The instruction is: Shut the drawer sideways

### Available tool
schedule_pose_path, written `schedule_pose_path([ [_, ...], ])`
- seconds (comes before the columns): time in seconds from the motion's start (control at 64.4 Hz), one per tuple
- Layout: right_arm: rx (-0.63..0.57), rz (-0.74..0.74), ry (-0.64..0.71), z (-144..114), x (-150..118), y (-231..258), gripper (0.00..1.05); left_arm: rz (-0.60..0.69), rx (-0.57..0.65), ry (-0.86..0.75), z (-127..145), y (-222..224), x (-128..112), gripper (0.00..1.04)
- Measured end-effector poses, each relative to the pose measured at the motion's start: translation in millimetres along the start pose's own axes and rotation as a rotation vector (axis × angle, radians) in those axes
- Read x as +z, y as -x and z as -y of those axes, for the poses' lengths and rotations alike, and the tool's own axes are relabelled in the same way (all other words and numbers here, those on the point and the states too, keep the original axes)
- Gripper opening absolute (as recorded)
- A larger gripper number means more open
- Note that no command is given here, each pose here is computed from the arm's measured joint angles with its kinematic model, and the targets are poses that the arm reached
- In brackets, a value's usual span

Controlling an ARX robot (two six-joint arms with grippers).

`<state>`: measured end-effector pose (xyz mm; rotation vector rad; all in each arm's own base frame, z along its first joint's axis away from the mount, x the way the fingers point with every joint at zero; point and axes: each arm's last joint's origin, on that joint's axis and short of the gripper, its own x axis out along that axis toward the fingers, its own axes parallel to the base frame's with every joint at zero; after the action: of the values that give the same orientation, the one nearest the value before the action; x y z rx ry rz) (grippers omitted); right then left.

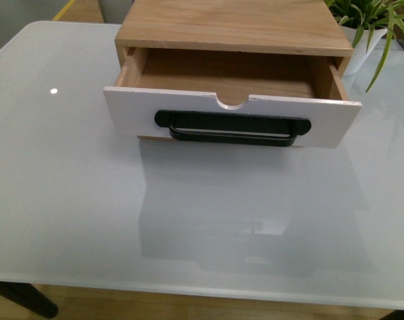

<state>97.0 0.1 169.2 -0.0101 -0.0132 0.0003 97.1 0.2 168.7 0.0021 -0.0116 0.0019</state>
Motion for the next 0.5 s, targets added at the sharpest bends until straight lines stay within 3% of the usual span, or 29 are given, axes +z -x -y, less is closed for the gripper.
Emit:
schedule_pose_path([
  [0.497,0.0,0.0,0.0,0.0,0.0,0.0,0.96,0.0,0.0,0.0,0.0,0.0,0.0,0.96],
])
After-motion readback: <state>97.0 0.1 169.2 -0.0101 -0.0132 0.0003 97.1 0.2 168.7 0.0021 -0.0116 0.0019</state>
